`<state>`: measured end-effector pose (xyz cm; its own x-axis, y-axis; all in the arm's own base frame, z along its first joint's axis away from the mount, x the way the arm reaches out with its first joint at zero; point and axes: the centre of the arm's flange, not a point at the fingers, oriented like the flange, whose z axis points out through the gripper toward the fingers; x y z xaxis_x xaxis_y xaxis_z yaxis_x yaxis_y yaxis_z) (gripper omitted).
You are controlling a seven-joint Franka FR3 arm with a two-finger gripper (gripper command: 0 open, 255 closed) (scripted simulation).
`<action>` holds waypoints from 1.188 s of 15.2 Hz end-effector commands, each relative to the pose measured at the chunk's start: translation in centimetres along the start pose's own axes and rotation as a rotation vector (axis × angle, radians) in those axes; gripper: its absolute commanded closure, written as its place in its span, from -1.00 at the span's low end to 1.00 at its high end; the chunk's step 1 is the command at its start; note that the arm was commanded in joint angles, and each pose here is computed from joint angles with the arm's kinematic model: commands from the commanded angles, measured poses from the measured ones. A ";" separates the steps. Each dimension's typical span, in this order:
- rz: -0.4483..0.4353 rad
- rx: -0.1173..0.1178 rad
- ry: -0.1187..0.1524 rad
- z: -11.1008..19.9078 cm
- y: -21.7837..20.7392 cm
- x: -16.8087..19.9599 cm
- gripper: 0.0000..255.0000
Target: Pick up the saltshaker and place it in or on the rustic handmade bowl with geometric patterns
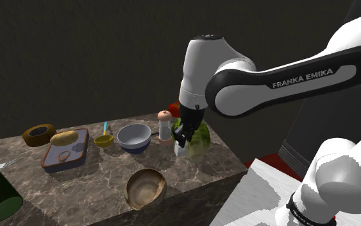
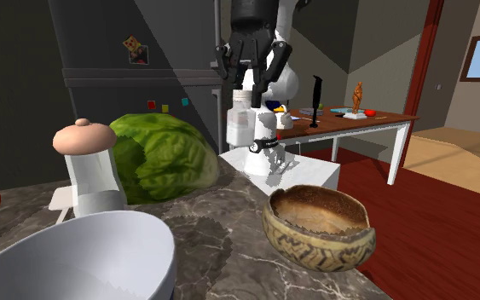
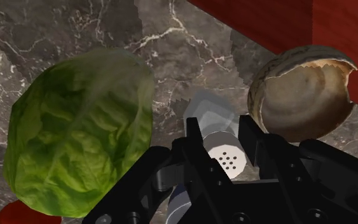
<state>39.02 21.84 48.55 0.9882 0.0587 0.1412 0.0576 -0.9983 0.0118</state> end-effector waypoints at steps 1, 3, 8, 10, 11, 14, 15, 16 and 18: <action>0.000 0.000 0.000 -1.1 0.0 0.2 1.00; 0.000 0.000 0.000 -2.1 0.0 0.4 1.00; 0.000 0.000 0.000 -4.5 0.1 0.7 1.00; 0.000 0.000 0.000 -4.9 -2.3 1.7 1.00; 0.000 0.000 0.000 -5.2 -3.5 2.2 1.00; 0.000 0.000 0.000 -5.8 -7.1 3.7 1.00; 0.000 0.000 0.000 -6.1 -8.3 4.2 1.00; 0.000 0.000 0.000 -6.3 -9.5 4.7 1.00; 0.000 0.000 0.000 -6.7 -11.9 5.7 1.00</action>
<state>42.68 32.73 55.47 0.9882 0.0610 0.1405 0.0598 -0.9981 0.0131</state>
